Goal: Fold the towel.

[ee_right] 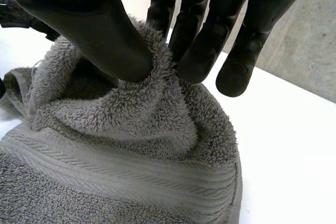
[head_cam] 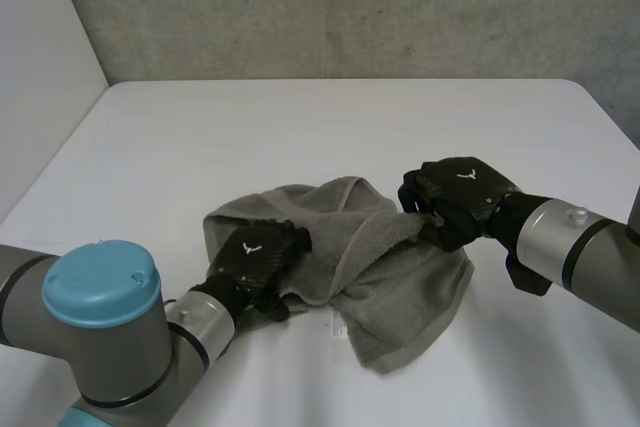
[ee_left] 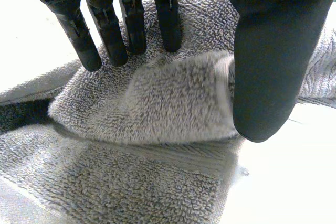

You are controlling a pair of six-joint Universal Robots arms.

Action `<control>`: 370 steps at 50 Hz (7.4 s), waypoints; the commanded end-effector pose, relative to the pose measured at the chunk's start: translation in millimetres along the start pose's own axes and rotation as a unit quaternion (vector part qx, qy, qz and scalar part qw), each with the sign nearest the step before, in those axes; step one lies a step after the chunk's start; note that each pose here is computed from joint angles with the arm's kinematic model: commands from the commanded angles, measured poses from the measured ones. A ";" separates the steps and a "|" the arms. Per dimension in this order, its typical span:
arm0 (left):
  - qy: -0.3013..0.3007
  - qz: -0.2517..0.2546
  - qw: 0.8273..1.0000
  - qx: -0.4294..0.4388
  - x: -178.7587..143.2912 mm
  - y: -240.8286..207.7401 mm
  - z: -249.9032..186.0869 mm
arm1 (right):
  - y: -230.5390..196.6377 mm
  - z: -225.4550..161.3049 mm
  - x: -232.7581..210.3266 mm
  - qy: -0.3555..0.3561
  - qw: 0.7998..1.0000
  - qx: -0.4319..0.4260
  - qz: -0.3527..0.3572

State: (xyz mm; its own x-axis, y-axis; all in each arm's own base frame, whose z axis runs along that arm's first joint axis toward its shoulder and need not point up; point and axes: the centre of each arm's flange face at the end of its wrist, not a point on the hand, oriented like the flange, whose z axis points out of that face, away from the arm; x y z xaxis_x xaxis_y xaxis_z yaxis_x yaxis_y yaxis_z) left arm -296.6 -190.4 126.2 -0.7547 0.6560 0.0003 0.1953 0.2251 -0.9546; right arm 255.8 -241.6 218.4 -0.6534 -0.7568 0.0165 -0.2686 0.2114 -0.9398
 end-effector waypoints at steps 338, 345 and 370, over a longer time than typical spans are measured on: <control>-0.240 0.143 0.955 0.103 -189.2 -32.5 57.7 | 72.5 68.5 111.0 0.174 0.979 -0.082 -0.070; -0.240 0.143 0.955 0.103 -189.3 -32.7 57.7 | 75.0 72.5 114.1 0.176 0.978 -0.084 -0.072; -0.246 0.185 0.950 0.048 -132.3 -93.7 -71.0 | -36.4 -74.1 86.5 0.116 0.962 -0.142 -0.202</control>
State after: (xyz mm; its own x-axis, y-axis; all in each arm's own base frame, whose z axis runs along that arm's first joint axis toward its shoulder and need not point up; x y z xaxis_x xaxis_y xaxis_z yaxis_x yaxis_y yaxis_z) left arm -180.2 -285.5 214.2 -0.8786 0.2564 -0.4030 0.4006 -0.0641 -0.9140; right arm 166.6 -298.0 262.5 -0.6832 -0.5785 0.4457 -0.6041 0.1048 -0.7900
